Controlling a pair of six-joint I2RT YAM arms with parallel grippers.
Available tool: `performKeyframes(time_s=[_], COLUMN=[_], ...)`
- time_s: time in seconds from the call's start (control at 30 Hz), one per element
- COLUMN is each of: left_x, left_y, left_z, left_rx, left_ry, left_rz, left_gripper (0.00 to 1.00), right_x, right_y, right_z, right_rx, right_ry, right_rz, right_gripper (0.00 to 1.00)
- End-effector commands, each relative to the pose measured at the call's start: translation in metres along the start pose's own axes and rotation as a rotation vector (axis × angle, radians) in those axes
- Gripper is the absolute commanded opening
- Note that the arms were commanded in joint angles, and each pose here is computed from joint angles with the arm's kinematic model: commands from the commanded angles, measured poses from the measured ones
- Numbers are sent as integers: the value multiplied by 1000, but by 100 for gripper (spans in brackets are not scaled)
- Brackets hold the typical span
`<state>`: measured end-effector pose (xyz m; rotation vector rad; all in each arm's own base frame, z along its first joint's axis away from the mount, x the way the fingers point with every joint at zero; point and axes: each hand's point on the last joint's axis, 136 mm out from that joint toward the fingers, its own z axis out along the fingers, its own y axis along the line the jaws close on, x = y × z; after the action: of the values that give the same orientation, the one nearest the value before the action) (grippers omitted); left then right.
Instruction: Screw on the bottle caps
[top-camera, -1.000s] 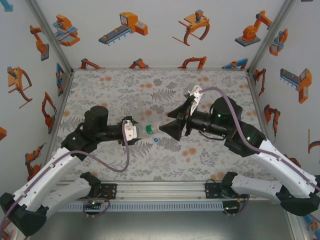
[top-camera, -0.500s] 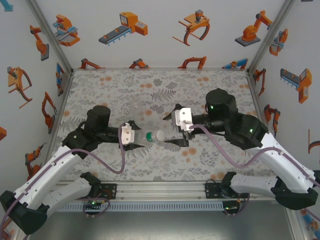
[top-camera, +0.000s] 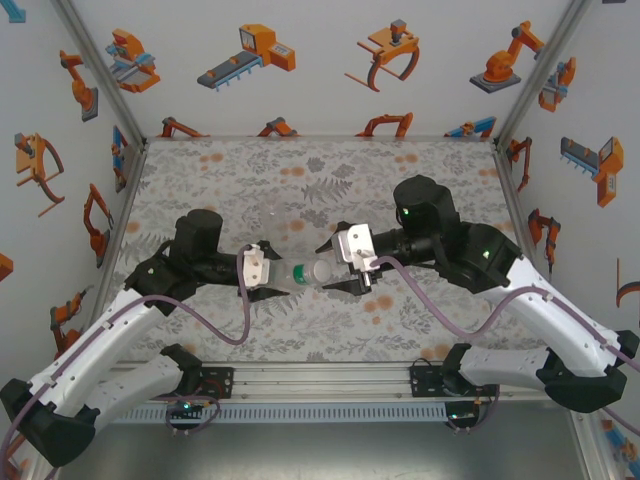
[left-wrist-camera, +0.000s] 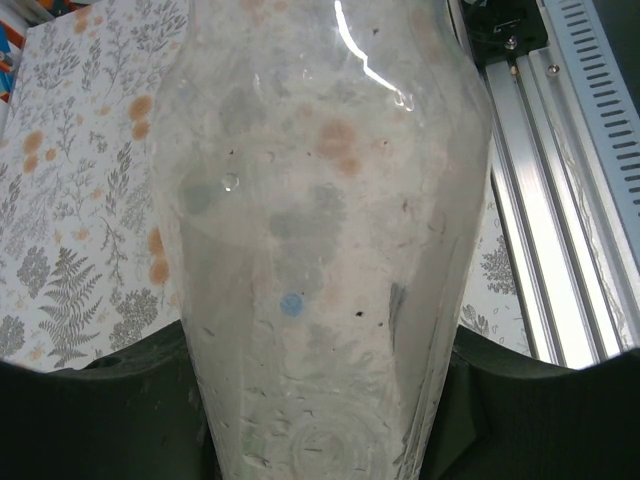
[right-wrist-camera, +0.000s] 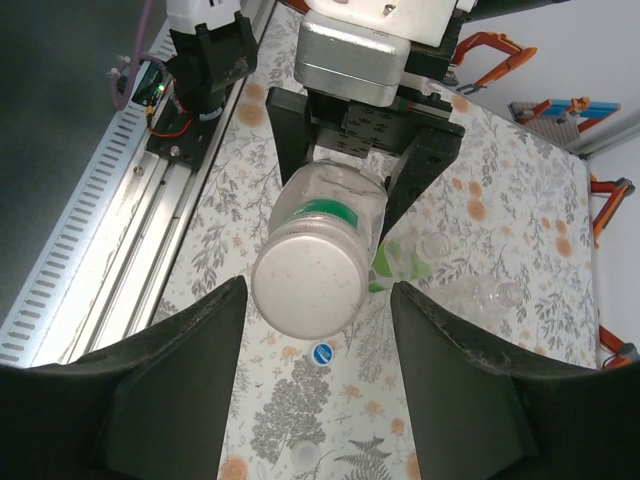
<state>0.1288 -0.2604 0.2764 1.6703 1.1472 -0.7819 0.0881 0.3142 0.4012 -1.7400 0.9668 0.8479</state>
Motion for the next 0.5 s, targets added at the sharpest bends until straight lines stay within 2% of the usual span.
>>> performKeyframes(time_s=[0.0, 0.2, 0.33, 0.47], left_x=[-12, -11, -10, -8], left_y=[1, 1, 2, 4], left_z=[-3, -2, -2, -2], left_rx=[11, 15, 13, 1], left_ry=[-24, -19, -15, -3], left_rz=[25, 14, 11, 9], left_gripper=[0, 0, 0, 0], right_x=[-14, -17, -18, -15], right_y=[4, 7, 7, 9], right_z=[-4, -3, -3, -1], right_rx=[-18, -24, -29, -33], right_ry=[-43, -55, -58, -50], right_rz=[-39, -49, -52, -41], right_gripper=[57, 62, 51, 34])
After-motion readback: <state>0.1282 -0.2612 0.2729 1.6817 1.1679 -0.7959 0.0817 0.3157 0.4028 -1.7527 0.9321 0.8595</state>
